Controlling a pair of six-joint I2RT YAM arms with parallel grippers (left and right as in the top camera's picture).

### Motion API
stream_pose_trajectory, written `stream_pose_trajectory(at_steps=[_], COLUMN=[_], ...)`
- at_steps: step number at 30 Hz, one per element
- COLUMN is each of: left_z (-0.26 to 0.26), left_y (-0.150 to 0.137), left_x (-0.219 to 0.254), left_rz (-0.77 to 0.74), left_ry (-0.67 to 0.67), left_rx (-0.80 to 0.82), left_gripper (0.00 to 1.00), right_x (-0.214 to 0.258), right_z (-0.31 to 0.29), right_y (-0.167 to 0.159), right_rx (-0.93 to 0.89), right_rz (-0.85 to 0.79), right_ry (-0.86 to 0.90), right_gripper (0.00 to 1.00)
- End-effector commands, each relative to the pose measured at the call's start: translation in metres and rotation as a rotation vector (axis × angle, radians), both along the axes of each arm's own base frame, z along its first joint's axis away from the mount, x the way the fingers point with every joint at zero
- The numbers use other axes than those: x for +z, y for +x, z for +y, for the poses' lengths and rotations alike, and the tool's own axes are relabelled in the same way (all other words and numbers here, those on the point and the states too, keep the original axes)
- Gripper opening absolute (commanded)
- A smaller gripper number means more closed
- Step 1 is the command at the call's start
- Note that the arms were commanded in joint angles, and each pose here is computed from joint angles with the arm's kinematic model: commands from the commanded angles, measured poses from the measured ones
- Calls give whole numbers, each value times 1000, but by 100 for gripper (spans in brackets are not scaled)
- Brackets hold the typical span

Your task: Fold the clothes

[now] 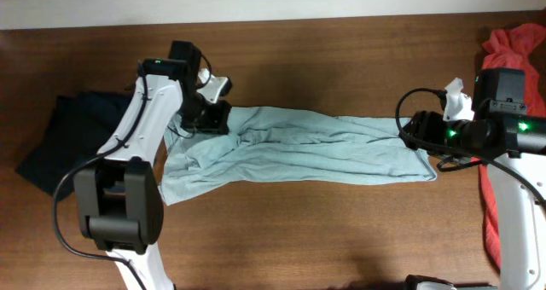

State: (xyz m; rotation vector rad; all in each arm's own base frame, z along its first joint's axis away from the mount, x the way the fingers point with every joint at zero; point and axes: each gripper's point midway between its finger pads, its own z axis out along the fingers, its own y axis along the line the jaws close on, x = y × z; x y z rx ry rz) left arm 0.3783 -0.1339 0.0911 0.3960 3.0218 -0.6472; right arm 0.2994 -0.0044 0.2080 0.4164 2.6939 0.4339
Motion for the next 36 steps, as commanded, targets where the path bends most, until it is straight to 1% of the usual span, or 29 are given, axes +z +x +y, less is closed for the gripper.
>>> stream_pose_trajectory(at_steps=[1,6,11,18,20,22,24,26,27,29,30,32,36], left_z=[-28,-45,-48,-33,-32,-31,-24,-9,-1,19,24,24,30], left_y=[-16,-43,-59,-65,-65,-65,-63,-58,-54,-43,-38,-33,-27], left_x=[12,11,7,3,2,2,0,-4,-6,-8,-9,-14,-38], left_rz=[44,114,147,170,169,167,159,140,124,78,60,40,24], left_ry=[-78,-55,24,115,123,129,170,264,318,441,471,462,456], left_rx=[-39,-99,-145,-145,-145,-146,-143,-119,-104,-59,-42,-28,-3], left_gripper=[1,0,1,0,4,5,5,5,7,20,23,30,32], right_x=[3,4,4,3,3,3,3,3,3,3,3,3,3], right_z=[3,3,3,0,-1,-1,-1,-1,-1,-1,-1,-1,-1], right_y=[-1,0,0,0,0,0,0,0,0,0,0,0,0], right_rx=[9,9,9,2,-1,-1,-1,0,0,0,0,0,0], right_rz=[-12,-18,-18,-17,-16,-16,-15,-15,-16,-15,-15,-15,-15], right_ry=[5,4,4,-13,-18,-19,-19,-19,-19,-19,-19,-19,-19], right_gripper=[65,65,65,65,65,65,65,66,66,66,66,66,66])
